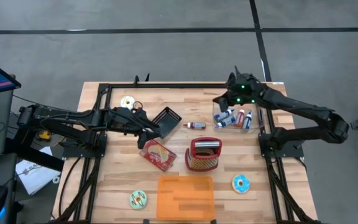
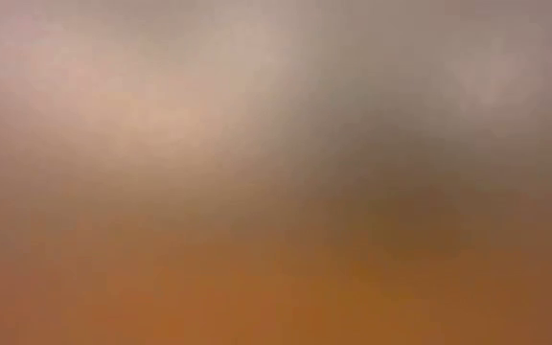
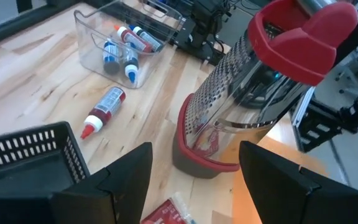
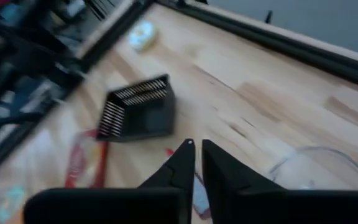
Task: Pick & Place Food Item
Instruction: Put the red food coloring bottle into the transparent bin
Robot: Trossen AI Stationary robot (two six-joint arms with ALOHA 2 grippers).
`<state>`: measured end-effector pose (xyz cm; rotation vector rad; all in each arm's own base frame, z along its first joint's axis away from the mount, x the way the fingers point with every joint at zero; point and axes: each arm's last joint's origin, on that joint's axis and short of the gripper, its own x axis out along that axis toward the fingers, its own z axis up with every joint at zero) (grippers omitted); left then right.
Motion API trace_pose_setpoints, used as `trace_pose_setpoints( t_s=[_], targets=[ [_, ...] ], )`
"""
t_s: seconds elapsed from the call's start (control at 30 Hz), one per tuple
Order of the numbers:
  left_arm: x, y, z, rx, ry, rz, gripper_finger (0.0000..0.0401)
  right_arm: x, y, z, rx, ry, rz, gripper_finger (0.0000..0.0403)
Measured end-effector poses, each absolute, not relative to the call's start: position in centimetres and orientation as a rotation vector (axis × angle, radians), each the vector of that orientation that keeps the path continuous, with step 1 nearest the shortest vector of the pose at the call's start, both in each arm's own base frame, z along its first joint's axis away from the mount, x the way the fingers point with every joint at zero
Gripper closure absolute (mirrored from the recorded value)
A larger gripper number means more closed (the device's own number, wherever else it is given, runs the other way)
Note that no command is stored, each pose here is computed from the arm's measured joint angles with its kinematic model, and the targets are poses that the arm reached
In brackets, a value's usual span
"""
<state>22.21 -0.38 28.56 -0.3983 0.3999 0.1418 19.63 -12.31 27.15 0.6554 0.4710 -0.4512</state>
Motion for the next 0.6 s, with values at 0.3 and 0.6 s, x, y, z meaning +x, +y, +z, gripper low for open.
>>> trace_pose_setpoints(
  t_s=[0.3, 0.6],
  targets=[
    [22.2, -0.4, 28.5, -0.210, 0.413, 0.103, 0.0164, 20.5, -10.3, 28.9, 0.589, 0.542, -0.288, 0.0279],
    [22.2, -0.7, 28.6, -0.166, 0.414, 0.075, 0.0164, 24.7, -11.4, 30.0, 0.347, 0.844, -0.311, 0.0228]
  ],
)
